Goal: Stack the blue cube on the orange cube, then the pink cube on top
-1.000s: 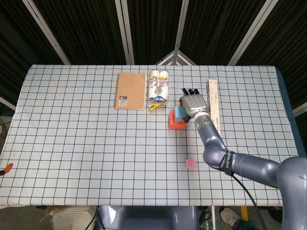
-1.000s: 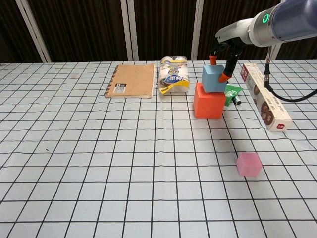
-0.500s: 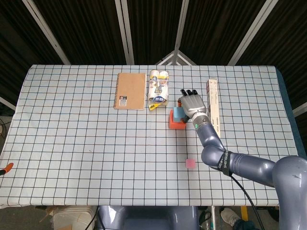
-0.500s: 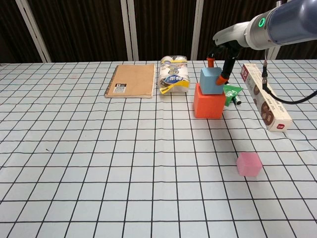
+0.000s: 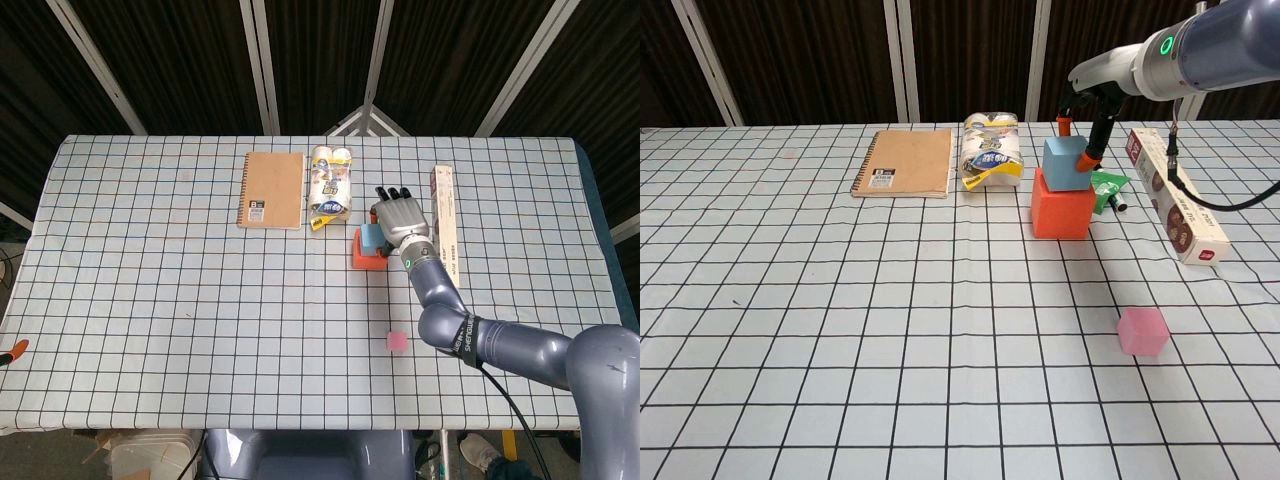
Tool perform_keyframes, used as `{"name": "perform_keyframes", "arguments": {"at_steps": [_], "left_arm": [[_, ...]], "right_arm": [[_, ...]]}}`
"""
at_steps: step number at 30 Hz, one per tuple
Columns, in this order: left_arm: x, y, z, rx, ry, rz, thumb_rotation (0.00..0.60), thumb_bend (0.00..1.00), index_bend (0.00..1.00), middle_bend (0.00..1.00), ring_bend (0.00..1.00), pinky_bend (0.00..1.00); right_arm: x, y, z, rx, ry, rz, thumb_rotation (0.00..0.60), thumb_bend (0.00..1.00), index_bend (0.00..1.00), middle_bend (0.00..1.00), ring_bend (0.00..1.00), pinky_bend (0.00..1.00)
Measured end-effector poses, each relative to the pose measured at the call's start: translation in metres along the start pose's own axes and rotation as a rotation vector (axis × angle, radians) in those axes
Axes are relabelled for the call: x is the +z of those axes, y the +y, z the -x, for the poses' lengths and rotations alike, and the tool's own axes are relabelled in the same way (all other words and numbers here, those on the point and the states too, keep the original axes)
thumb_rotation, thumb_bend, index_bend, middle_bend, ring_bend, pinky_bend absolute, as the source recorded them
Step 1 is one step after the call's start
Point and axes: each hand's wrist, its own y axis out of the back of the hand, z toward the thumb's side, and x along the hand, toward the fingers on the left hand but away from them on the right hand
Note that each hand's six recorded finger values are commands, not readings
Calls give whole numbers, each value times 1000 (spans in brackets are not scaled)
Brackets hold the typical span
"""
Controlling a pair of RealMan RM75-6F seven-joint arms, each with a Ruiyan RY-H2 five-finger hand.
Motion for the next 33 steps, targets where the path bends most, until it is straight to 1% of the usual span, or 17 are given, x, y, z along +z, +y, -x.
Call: {"name": "perform_keyframes", "arguments": {"at_steps": [23, 33], "left_arm": [[-1, 0, 0, -1, 4, -3, 600, 127, 73, 0, 0, 0], [-1, 0, 0, -1, 3, -2, 600, 127, 73, 0, 0, 0]], "right_arm": [[-2, -1, 4, 5, -11, 2, 600, 369, 455, 0, 0, 0], [2, -2, 3, 9, 2, -2, 600, 374, 455, 0, 0, 0]]}}
